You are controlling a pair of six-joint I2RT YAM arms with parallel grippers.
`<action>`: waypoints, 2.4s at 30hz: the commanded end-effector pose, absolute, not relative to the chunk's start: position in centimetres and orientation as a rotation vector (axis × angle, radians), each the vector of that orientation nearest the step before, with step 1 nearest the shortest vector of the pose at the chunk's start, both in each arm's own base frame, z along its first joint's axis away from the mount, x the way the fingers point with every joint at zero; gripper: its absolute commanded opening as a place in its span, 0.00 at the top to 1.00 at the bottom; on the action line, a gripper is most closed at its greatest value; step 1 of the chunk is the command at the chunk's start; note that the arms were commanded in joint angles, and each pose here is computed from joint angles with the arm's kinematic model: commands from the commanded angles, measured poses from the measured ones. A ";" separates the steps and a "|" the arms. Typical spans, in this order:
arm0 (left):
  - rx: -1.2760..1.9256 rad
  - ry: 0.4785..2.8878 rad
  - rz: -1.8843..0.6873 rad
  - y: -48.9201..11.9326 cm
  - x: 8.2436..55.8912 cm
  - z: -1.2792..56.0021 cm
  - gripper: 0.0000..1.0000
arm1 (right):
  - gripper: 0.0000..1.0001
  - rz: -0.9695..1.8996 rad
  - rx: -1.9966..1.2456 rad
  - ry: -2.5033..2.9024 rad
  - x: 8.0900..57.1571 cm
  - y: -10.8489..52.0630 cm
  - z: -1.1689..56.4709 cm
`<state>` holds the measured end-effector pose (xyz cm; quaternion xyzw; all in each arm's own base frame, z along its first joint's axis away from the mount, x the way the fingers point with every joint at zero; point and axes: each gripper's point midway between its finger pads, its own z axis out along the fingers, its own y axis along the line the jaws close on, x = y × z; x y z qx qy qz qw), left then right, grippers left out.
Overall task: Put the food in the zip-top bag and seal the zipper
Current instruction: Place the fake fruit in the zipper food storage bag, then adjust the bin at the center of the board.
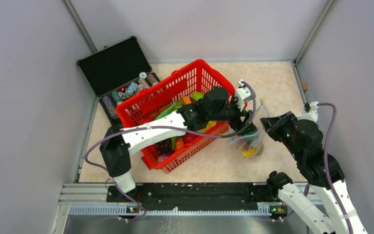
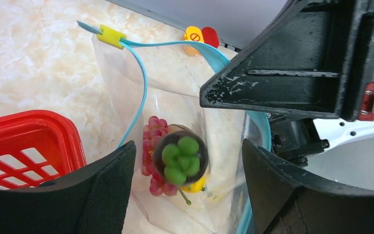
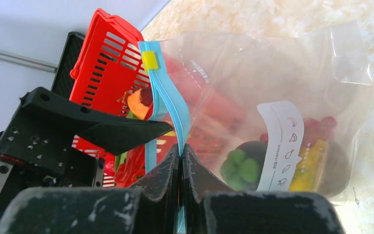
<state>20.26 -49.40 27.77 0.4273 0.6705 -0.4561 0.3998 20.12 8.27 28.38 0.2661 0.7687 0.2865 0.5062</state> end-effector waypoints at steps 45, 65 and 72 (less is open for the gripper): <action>0.494 2.077 -0.296 -22.2 26.3 20.5 0.13 | 0.96 0.544 0.673 1.812 20.8 6.1 28.2; 0.774 1.844 -0.704 -34.0 25.1 26.3 0.11 | 0.96 0.384 0.741 1.788 22.6 4.2 27.5; 0.509 1.902 -0.528 -25.8 29.5 26.5 0.06 | 0.97 0.286 0.705 1.775 22.2 2.7 27.1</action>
